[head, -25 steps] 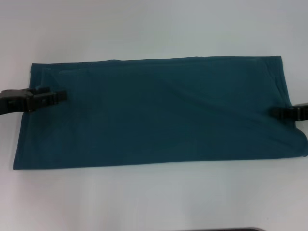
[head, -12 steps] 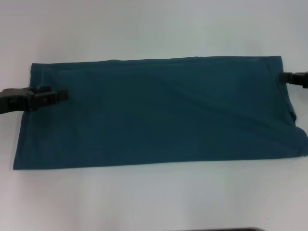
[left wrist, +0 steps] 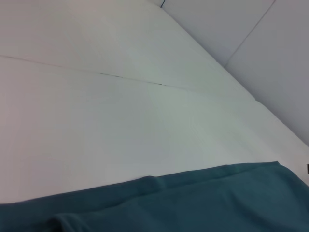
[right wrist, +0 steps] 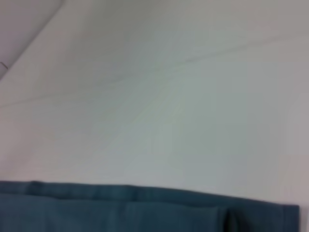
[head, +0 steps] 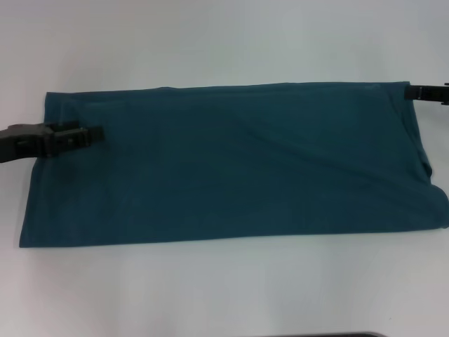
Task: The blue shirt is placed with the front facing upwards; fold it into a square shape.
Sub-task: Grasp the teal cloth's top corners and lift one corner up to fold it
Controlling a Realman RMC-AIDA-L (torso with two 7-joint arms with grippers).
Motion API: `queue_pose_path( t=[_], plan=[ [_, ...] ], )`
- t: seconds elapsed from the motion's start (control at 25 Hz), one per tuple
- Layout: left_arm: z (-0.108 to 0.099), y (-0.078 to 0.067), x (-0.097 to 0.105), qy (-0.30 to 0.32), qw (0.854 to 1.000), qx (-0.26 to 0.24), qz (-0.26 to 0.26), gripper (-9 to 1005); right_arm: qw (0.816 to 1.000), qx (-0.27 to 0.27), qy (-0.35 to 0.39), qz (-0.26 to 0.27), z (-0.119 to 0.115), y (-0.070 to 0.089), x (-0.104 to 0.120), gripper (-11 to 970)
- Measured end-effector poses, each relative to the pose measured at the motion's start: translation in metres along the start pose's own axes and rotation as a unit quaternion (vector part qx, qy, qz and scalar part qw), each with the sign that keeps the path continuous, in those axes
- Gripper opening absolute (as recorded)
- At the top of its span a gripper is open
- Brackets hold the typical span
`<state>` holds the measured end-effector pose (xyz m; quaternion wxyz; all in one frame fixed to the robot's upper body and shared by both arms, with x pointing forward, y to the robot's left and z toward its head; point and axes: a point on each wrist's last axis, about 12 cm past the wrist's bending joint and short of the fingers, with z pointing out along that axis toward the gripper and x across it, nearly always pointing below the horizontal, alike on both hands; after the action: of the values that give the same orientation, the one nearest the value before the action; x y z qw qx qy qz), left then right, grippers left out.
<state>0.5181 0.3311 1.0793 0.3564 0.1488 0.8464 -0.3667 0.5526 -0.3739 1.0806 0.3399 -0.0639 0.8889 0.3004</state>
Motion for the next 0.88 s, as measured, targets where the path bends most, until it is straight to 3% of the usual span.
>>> queue_pose_path(
  t=[0.04,0.48,0.88],
  plan=[
    [0.001,0.000,0.000,0.001,1.000,0.000,0.001,693,1.000,0.003,0.007,0.000,0.003,0.000,0.000,328],
    [0.006,-0.001,0.000,0.012,1.000,0.003,0.010,694,0.999,0.011,0.042,-0.004,0.021,0.008,-0.005,394],
    [0.007,-0.001,0.001,0.012,1.000,0.001,0.009,693,0.999,0.009,0.041,-0.010,0.030,0.013,-0.012,386]
  ],
)
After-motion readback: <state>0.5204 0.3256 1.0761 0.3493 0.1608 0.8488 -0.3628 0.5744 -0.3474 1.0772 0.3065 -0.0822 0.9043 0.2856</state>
